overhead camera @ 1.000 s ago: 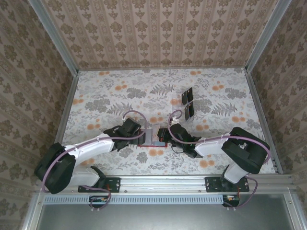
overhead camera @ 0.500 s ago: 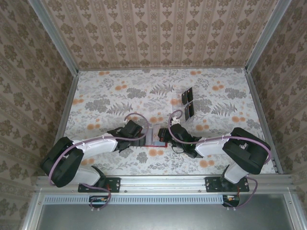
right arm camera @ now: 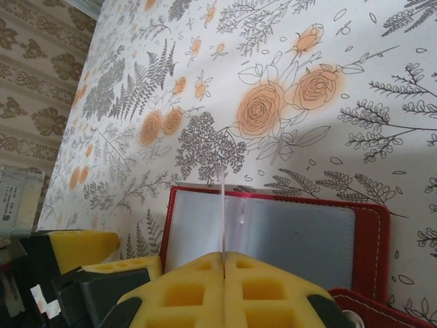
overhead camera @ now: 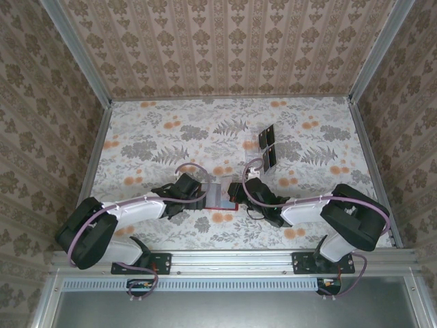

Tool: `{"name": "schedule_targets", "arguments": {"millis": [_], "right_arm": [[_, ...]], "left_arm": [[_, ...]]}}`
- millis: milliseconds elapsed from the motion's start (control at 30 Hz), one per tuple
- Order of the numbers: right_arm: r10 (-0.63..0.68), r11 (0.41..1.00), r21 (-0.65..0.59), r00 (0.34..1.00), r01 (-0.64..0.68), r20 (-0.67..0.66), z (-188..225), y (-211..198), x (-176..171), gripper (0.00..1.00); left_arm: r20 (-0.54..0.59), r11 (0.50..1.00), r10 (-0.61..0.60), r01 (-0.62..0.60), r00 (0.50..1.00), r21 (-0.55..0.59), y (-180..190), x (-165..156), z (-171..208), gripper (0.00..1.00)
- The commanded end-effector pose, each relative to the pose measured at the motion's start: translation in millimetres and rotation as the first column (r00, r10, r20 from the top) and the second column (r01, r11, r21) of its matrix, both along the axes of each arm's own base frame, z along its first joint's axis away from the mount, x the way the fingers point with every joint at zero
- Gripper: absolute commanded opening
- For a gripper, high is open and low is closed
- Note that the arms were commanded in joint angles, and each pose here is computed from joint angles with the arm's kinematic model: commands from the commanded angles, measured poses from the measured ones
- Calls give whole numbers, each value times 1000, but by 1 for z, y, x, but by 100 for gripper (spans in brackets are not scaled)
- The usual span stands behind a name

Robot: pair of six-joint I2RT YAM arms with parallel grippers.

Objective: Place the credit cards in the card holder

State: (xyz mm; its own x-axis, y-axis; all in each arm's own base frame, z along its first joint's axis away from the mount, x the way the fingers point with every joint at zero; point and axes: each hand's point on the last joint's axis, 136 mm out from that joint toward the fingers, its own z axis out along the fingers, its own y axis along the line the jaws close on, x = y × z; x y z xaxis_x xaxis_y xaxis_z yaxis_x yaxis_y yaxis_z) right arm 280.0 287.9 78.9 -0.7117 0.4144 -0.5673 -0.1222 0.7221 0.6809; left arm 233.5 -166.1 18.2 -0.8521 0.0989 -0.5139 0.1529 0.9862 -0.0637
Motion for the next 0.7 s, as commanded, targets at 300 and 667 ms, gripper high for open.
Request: {"name": "schedule_targets", "arguments": {"millis": [300, 667], "right_arm": [[-27, 997, 71, 999, 25, 30, -6, 10, 6, 0], [-29, 993, 113, 999, 26, 25, -10, 18, 4, 0]], "left_arm": [[-66, 997, 27, -22, 997, 79, 23, -17, -21, 100], [-68, 997, 30, -24, 997, 79, 24, -19, -23, 100]]}}
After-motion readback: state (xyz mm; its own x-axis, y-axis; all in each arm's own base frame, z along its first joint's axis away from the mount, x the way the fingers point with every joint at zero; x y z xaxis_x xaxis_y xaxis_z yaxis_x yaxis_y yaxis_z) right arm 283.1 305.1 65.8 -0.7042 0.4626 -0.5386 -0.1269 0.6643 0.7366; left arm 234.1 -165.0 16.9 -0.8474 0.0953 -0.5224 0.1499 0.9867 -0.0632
